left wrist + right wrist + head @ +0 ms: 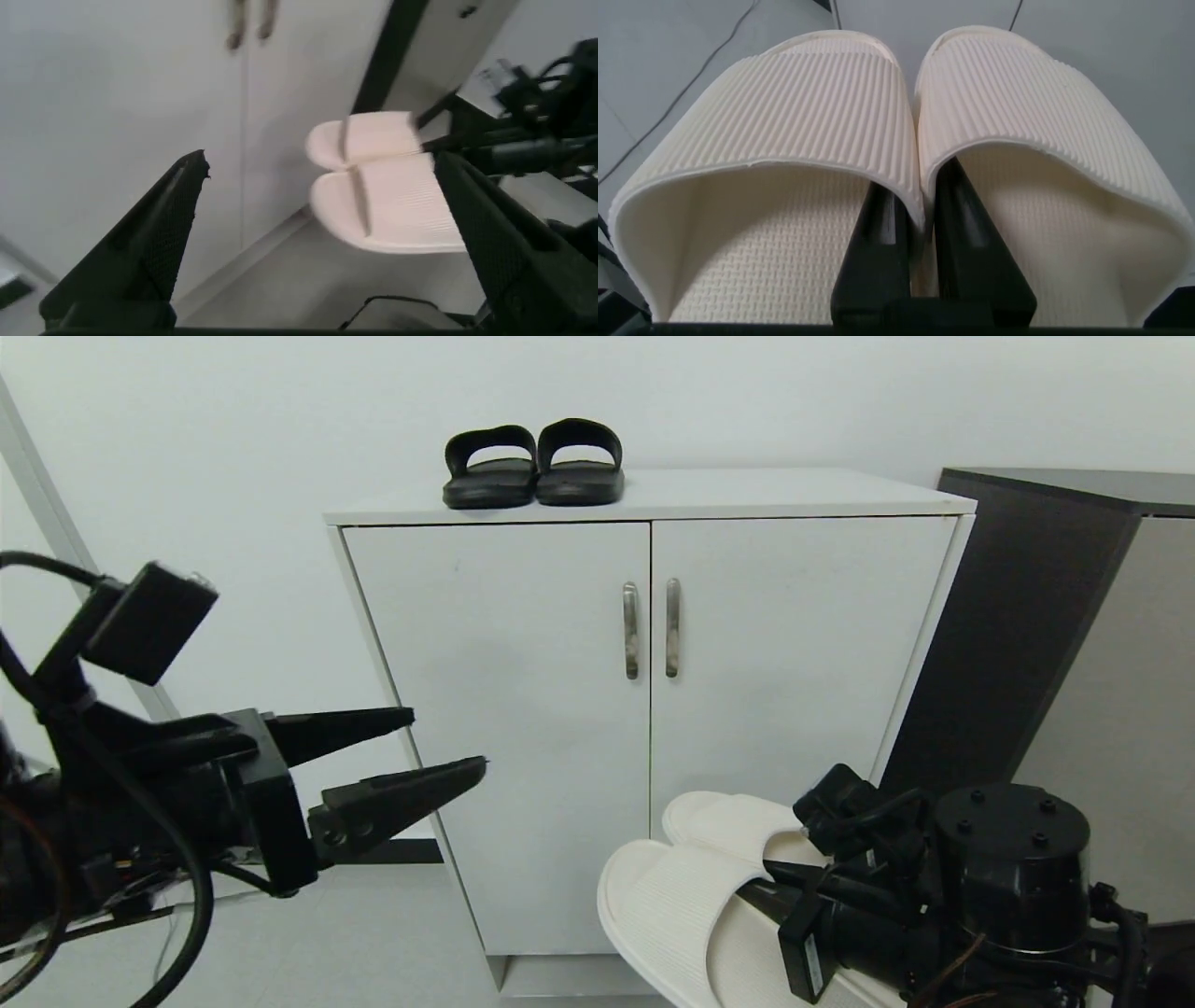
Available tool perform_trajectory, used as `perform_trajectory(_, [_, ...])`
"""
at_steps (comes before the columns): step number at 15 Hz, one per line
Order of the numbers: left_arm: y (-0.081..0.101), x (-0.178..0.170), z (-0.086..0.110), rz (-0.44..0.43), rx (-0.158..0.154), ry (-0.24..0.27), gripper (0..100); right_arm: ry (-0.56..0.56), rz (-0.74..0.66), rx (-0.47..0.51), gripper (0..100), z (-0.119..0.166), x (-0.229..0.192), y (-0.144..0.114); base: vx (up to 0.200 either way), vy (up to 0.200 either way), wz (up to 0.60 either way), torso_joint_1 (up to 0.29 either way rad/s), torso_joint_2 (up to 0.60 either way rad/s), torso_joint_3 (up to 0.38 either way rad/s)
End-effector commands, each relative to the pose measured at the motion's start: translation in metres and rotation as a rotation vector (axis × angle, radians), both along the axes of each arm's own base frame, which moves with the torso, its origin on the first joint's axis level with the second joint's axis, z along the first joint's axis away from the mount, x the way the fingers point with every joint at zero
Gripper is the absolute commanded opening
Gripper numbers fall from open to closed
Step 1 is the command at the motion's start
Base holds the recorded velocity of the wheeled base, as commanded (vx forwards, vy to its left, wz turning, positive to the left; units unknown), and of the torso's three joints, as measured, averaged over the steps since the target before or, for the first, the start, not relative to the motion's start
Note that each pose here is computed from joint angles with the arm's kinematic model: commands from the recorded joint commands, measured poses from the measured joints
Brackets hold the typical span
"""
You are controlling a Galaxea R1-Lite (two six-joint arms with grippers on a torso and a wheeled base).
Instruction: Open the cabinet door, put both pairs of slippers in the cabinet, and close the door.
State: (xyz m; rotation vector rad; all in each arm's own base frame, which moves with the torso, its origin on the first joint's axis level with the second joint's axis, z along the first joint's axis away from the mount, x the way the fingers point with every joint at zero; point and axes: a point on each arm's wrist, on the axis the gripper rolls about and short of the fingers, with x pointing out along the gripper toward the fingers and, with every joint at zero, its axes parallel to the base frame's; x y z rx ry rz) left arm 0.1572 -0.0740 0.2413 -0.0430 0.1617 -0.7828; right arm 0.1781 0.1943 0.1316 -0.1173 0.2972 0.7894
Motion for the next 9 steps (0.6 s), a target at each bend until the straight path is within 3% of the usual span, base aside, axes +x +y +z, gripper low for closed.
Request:
perform_trajectory(1, [-0.023, 0.020, 0.005, -0.068, 0.003, 0.020, 100, 0.003, 0.002, -0.002, 0, -0.001, 0.000, 0.000, 0.000, 0.000, 0.00, 0.000, 0.00, 0.000])
perform_trajectory(7, [-0.093, 0.069, 0.024, -0.291, -0.082, 0.090, 100, 0.018, 0.001, -0.013, 0, -0.006, 0.001, 0.001, 0.000, 0.000, 0.00, 0.000, 0.00, 0.000])
perform_trajectory(9, [-0.106, 0.084, 0.027, -0.309, -0.092, 0.088, 100, 0.018, 0.002, -0.013, 0, -0.006, 0.000, 0.001, 0.000, 0.000, 0.00, 0.000, 0.00, 0.000])
